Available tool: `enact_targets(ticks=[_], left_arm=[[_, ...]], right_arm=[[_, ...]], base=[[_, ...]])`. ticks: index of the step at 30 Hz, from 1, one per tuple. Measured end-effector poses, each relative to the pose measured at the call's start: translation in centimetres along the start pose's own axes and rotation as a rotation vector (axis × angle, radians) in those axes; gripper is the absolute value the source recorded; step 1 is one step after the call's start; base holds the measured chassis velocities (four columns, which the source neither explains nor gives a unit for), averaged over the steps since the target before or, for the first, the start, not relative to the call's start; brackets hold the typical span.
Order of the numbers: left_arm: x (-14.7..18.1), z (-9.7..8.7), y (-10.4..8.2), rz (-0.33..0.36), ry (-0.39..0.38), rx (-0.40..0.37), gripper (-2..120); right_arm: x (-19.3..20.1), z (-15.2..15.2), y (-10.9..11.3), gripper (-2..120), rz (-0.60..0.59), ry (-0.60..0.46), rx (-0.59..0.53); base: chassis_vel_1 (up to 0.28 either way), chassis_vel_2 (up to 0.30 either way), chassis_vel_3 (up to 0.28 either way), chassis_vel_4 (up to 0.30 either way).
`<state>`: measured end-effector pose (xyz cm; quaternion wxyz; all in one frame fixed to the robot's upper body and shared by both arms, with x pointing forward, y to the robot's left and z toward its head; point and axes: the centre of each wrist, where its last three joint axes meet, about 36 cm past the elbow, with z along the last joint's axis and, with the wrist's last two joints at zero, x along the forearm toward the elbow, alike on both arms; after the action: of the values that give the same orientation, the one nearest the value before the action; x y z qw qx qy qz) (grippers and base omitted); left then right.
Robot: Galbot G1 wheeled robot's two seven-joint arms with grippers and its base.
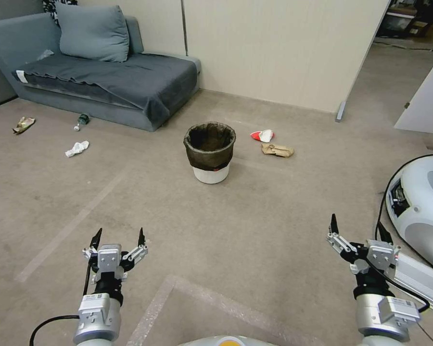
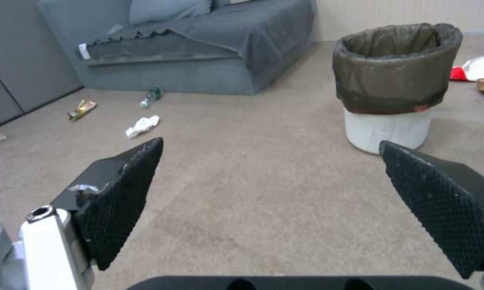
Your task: Pick up the trash bin, then pick up the garbage from the floor and place it into the trash bin.
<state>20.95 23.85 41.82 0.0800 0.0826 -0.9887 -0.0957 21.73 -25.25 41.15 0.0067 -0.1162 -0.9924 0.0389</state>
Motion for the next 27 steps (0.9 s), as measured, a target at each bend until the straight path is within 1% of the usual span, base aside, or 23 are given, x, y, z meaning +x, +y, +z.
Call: enact_targets(ticks=[5, 13, 23, 27], left_arm=[[-0.06, -0.05, 0.01, 0.000, -0.003, 0.006, 100], [-0.04, -0.69, 0.14, 0.003, -0.016, 0.012, 100], [-0.01, -0.70, 0.11, 0.008, -0.016, 0.013, 100], [-0.02, -0.68, 0.12, 0.009, -0.015, 0.012, 100]], right_arm=[[0.00, 0.21, 0.13, 100, -0.012, 0.006, 0.000], [0.03, 0.70, 0.20, 100, -0.028, 0.019, 0.006], [0.09, 0.80, 0.27, 100, -0.031, 0.020, 0.007], [0.11, 0.82, 0.26, 100, -0.031, 0.020, 0.009]], base=[[0.000, 0.000, 0.000, 0.000], [0.000, 0.000, 0.000, 0.000], [0.000, 0.000, 0.000, 0.000], [-0.069, 0.043, 0.062, -0.062]])
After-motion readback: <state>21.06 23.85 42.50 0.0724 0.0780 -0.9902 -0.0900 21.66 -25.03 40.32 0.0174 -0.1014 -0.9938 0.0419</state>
